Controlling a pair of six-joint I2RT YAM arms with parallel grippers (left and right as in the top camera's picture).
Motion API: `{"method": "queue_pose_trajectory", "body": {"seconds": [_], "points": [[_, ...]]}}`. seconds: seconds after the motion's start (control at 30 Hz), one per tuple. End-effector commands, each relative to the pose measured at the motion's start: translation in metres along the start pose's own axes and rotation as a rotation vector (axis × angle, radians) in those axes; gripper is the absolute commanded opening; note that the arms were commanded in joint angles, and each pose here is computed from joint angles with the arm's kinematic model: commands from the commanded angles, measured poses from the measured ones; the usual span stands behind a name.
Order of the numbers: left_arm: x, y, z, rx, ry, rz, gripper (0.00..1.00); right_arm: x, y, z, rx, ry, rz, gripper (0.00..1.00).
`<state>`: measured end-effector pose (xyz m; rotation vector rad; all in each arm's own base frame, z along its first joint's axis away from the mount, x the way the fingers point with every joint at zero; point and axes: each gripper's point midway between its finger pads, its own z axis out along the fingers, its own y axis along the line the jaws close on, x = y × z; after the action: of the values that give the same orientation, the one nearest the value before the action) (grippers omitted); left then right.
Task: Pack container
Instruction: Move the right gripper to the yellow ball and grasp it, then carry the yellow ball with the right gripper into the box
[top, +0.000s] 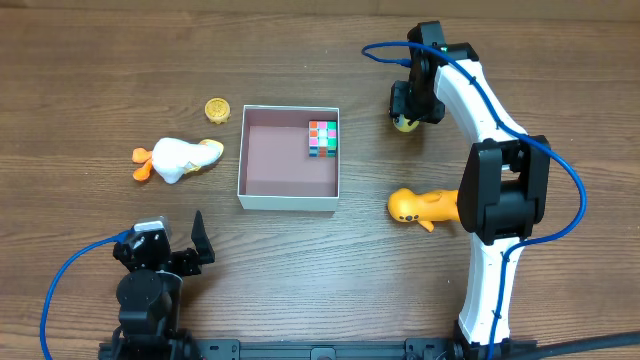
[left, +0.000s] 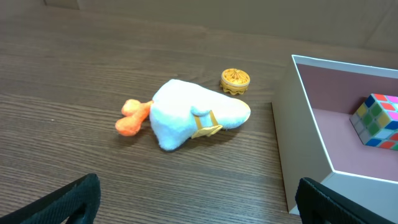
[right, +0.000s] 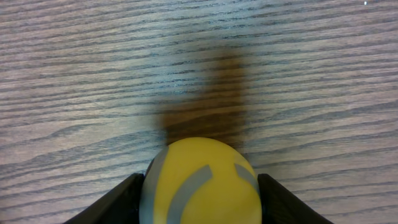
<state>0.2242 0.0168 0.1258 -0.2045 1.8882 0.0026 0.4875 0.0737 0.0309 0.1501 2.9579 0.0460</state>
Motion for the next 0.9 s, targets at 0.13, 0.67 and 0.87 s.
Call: {"method": "queue_pose_trajectory", "body": {"seconds": [0.13, 0.67, 0.87], "points": [[-0.001, 0.001, 0.0, -0.001, -0.008, 0.015, 1.0, 0.001, 0.0, 0.004, -0.004, 0.007, 0.001, 0.43], [-0.001, 0.001, 0.0, -0.001, -0.008, 0.015, 1.0, -0.044, 0.011, -0.07, -0.036, -0.124, -0.007, 0.41], [-0.001, 0.001, 0.0, -0.001, -0.008, 0.015, 1.0, -0.053, 0.026, -0.125, -0.057, -0.185, -0.05, 0.4]]}}
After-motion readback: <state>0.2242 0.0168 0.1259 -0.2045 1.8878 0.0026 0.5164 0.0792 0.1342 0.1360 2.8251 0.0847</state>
